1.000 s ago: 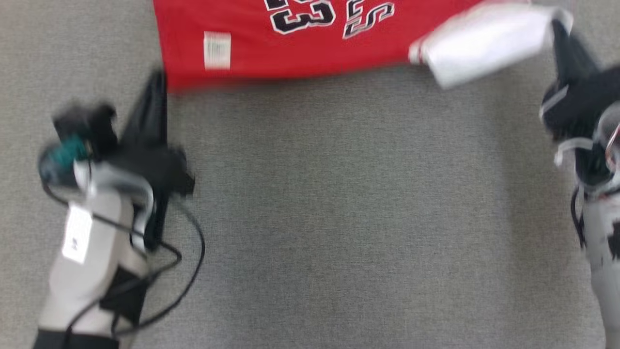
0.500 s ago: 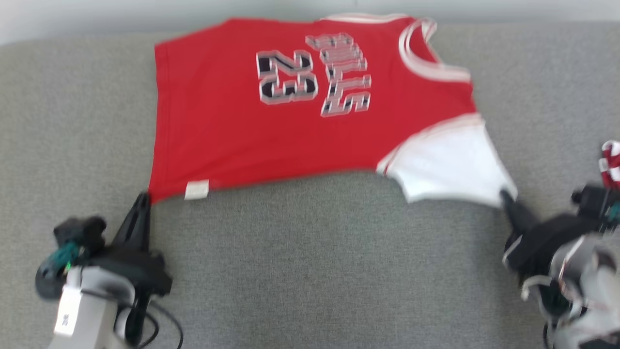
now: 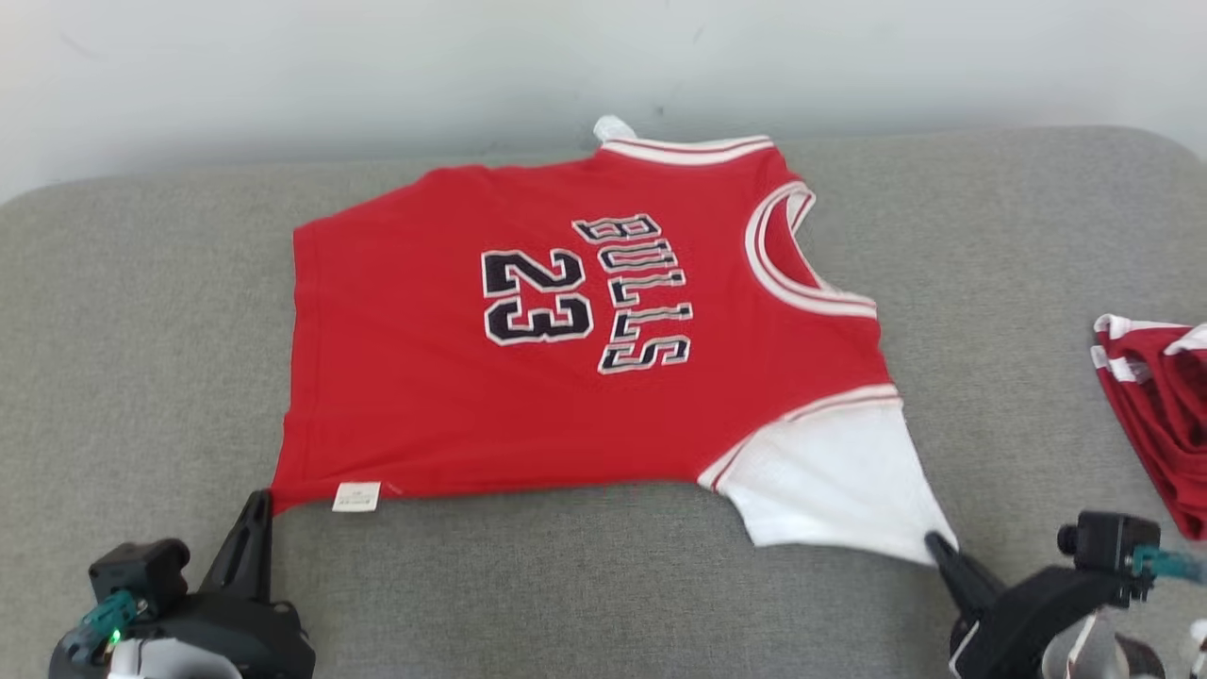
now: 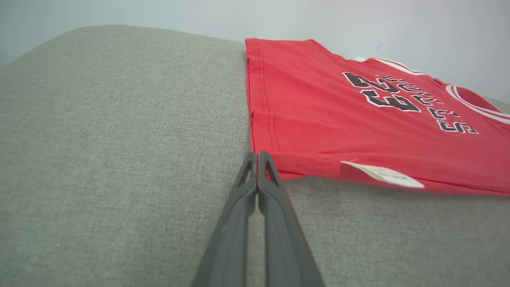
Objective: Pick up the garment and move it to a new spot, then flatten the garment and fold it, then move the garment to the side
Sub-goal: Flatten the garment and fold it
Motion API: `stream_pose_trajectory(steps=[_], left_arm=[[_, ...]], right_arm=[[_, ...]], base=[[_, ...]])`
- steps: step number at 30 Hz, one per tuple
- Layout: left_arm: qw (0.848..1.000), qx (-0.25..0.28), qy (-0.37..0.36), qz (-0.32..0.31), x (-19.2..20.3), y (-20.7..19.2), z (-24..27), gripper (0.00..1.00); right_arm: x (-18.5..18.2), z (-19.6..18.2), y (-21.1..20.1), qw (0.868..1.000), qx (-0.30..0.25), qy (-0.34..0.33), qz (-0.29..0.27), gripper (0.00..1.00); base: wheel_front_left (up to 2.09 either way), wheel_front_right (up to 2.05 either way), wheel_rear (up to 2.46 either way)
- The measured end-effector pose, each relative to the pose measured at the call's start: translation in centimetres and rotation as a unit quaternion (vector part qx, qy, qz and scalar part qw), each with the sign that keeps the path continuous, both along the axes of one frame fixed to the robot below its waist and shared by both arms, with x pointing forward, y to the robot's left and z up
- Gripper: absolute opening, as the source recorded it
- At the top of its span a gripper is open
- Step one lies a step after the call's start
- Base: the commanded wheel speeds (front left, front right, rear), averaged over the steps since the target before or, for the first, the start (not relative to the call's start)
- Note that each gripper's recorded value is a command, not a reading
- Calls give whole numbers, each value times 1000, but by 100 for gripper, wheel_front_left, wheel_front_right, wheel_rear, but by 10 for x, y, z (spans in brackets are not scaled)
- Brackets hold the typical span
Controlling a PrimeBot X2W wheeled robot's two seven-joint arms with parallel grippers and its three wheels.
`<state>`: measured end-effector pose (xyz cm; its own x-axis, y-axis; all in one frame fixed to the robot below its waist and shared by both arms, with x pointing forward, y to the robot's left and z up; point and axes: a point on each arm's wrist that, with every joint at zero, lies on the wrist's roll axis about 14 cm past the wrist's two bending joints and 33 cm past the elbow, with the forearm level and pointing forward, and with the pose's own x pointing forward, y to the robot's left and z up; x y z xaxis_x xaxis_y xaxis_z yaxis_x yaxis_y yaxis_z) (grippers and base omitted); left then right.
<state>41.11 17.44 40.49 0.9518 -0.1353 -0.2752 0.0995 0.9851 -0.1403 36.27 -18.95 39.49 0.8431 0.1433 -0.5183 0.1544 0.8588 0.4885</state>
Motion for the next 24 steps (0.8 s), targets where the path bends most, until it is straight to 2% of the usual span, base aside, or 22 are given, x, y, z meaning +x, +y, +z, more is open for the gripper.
stream_pose_trajectory(steps=[4, 10, 15, 24], left_arm=[[1000, 2, -3, -1, -5, -1, 1, 0], [999, 14, 10, 31, -16, 9, -8, 0], [997, 18, 23, 65, -29, 17, -16, 0], [997, 16, 17, 79, -40, 19, -14, 0]], right_arm=[[-19, -4, -2, 1000, 0, 20, -4, 0], [-24, 4, -6, 1000, -3, 20, -13, 0], [-37, -1, 0, 999, 2, 43, -5, 0], [-62, -9, 5, 996, 3, 87, 15, 0]], base=[[0, 0, 0], [0, 0, 0], [0, 0, 0], [0, 0, 0]])
